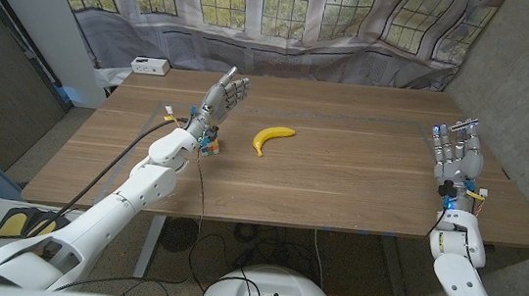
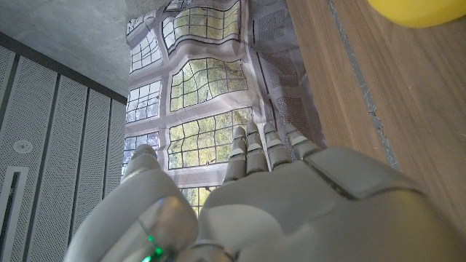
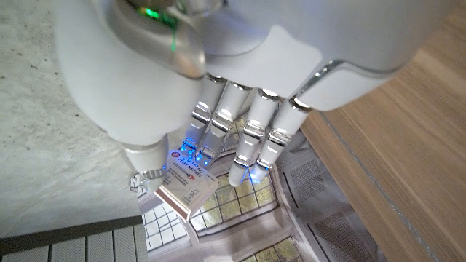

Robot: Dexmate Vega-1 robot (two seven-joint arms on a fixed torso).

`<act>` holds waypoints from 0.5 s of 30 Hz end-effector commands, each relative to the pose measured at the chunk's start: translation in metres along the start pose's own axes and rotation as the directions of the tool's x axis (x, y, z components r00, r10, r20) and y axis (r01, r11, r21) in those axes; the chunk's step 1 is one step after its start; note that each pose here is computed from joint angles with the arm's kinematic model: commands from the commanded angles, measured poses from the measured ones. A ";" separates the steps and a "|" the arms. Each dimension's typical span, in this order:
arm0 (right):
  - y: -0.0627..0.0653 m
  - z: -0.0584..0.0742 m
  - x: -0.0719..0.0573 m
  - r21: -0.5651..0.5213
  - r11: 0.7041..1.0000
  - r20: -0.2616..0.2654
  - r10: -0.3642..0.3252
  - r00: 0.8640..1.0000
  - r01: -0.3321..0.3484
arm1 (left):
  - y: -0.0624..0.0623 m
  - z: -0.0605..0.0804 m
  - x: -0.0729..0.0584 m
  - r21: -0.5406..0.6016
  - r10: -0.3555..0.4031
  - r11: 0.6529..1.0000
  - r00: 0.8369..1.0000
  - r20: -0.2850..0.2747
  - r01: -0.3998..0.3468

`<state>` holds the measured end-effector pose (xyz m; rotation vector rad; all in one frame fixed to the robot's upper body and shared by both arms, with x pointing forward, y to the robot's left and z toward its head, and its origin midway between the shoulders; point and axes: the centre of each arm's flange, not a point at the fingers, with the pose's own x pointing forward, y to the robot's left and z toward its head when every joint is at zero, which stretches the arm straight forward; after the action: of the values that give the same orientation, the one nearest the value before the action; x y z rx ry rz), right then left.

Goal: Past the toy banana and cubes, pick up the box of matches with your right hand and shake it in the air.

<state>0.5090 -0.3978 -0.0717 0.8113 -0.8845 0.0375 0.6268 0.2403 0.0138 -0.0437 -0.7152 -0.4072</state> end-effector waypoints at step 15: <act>0.167 0.019 0.015 -0.854 0.258 -0.280 0.504 0.817 -0.452 | -0.003 0.002 -0.008 0.001 0.005 1.000 1.000 0.011 -0.005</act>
<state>0.4802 -0.3600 -0.0022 0.1683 -0.9547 0.0936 0.6220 0.2402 0.0116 -0.0413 -0.7174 -0.4044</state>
